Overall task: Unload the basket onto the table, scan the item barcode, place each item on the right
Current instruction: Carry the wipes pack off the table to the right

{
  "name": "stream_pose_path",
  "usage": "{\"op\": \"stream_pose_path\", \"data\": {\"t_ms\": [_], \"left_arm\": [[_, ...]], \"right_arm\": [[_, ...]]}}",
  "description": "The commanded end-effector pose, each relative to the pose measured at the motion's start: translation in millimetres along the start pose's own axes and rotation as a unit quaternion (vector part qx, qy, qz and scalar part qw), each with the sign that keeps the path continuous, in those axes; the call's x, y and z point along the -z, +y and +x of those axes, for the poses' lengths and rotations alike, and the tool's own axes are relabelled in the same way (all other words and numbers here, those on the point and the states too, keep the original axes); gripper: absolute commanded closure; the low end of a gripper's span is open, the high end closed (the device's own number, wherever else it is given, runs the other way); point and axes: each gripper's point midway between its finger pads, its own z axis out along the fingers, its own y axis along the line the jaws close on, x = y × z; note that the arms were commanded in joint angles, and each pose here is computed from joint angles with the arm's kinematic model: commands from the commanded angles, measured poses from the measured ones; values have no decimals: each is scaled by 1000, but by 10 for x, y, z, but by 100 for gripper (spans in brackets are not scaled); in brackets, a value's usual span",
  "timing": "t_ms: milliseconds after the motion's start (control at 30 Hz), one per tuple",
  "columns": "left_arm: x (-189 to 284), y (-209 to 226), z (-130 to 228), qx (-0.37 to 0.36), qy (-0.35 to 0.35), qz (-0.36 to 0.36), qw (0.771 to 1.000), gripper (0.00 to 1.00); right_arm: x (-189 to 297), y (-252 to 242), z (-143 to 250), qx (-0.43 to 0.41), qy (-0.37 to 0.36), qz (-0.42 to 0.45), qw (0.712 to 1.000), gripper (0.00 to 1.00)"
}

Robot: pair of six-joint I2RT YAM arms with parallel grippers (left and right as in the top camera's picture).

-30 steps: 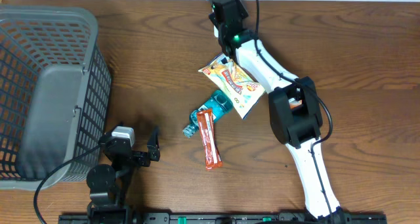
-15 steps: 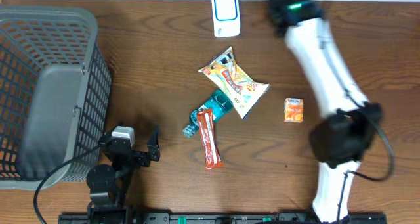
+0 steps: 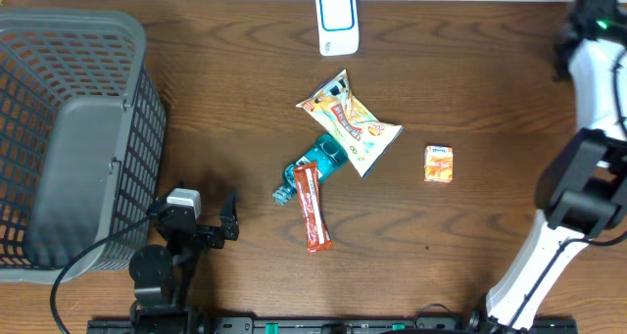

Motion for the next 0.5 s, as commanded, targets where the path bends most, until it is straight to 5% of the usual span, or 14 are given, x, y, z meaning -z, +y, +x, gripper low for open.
{"op": "stream_pose_path", "data": {"t_ms": [0,133,200,400,467], "left_arm": [[-22,23,156,1,18,-3,1000,2],[-22,23,156,1,18,-3,1000,2],[-22,23,156,1,18,-3,1000,2],[-22,23,156,1,18,-3,1000,2],[-22,23,156,1,18,-3,1000,2]], "right_arm": [[-469,-353,216,-26,45,37,998,99],[-840,-791,416,-12,89,65,994,99],[-929,-1021,455,-26,99,76,992,91],[-918,-1370,418,-69,103,58,991,44],[-814,-1273,333,-83,96,3,992,38]]}}
